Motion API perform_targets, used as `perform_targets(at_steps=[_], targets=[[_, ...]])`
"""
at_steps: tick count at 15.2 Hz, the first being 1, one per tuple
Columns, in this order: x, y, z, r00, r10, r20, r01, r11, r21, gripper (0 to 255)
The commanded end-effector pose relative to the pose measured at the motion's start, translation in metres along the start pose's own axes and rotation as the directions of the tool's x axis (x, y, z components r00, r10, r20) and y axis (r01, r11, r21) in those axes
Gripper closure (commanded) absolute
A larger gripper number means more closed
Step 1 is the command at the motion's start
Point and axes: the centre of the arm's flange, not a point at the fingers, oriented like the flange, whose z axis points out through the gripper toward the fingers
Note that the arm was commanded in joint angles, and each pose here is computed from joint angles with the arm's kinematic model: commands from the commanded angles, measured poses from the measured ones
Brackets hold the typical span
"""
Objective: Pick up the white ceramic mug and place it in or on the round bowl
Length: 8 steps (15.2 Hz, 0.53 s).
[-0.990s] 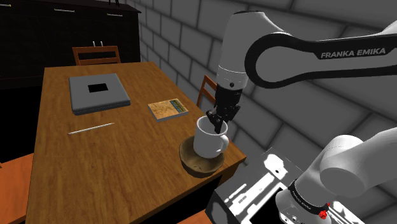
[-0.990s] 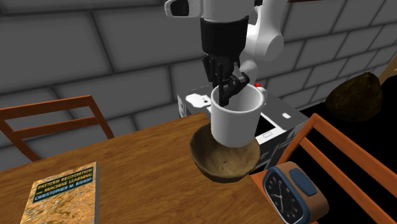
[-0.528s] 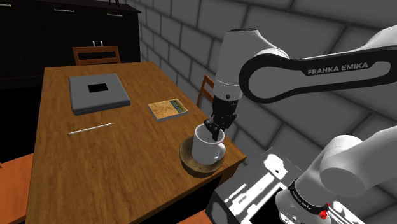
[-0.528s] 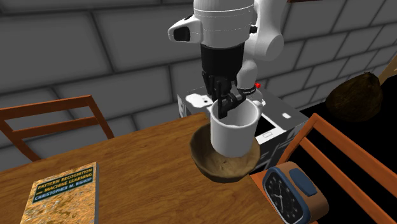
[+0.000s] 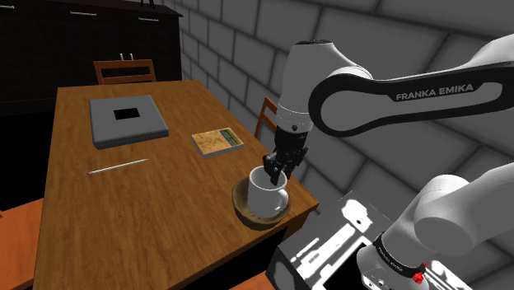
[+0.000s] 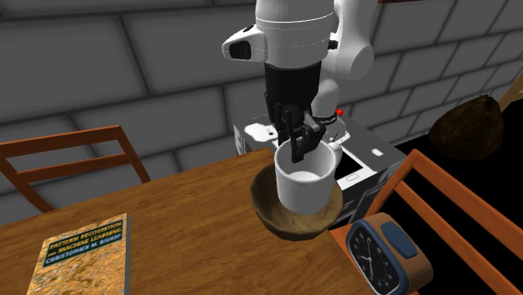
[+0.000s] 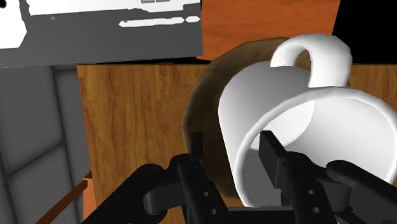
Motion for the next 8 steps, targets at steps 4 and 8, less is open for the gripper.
perform_targets(at_steps=[4, 8], targets=[[0.0, 0.0, 0.0, 1.0, 0.0, 0.0, 0.0, 1.0, 0.0, 0], [0.0, 0.0, -0.04, 1.0, 0.0, 0.0, 0.0, 1.0, 0.0, 0]])
